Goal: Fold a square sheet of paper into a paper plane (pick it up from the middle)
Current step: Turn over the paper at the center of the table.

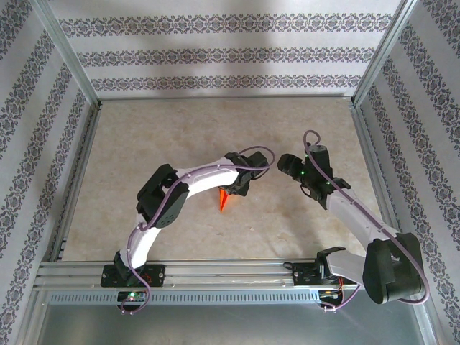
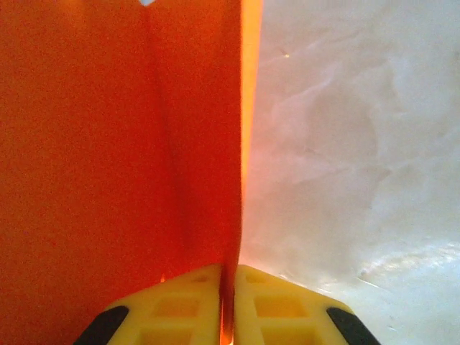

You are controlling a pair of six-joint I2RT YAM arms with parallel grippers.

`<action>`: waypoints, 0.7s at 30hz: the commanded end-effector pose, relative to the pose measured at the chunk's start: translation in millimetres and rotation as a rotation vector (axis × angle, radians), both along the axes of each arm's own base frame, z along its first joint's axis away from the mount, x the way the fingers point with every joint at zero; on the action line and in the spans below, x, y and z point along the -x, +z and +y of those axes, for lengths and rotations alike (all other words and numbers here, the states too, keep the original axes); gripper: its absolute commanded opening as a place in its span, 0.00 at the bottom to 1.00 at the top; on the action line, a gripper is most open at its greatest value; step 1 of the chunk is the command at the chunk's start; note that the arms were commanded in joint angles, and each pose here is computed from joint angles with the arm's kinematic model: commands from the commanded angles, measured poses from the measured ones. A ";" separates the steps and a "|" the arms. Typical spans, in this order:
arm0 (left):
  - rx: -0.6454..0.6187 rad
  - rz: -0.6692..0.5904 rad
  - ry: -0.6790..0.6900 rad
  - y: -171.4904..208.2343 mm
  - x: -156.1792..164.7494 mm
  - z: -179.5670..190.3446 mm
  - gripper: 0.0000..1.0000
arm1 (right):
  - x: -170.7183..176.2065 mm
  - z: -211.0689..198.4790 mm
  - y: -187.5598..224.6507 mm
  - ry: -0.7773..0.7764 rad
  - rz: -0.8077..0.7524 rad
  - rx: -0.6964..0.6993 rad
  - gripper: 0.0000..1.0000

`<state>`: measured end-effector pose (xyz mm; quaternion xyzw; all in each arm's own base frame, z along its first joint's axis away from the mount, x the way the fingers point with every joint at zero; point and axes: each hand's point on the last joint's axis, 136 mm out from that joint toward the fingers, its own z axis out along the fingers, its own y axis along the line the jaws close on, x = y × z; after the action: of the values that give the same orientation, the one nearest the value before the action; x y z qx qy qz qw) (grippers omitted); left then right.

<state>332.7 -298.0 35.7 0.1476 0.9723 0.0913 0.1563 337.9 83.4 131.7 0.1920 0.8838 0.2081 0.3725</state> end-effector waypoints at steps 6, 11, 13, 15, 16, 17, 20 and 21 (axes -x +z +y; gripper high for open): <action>-0.320 -0.113 -0.091 14.9 -18.6 34.4 0.10 | 5.7 -17.6 -5.1 -0.074 0.014 -0.014 0.73; -0.468 -0.149 -0.120 10.3 -29.1 47.1 0.10 | 7.1 -21.1 -8.7 -0.091 0.026 -0.023 0.73; -0.471 -0.141 -0.125 5.5 -29.8 45.7 0.10 | 7.8 -21.6 -10.6 -0.093 0.031 -0.023 0.73; -0.432 -0.120 -0.125 -1.4 -26.8 39.8 0.10 | 8.3 -21.4 -12.3 -0.092 0.037 -0.026 0.73; -0.414 -0.114 -0.124 -4.4 -25.3 36.4 0.10 | 8.0 -21.4 -12.4 -0.093 0.037 -0.029 0.73; -0.400 -0.107 -0.122 -6.9 -23.9 34.1 0.11 | 8.0 -21.4 -12.7 -0.093 0.039 -0.030 0.73; -0.363 -0.086 -0.113 -10.6 -20.6 28.0 0.17 | 8.0 -20.6 -13.2 -0.092 0.041 -0.034 0.73; -0.346 -0.076 -0.110 -10.8 -19.1 25.7 0.19 | 7.9 -20.4 -13.5 -0.091 0.042 -0.035 0.73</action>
<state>358.0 -263.1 22.8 0.2149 0.9226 0.2659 0.1789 333.4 66.9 122.5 0.2313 0.8792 0.2029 0.3639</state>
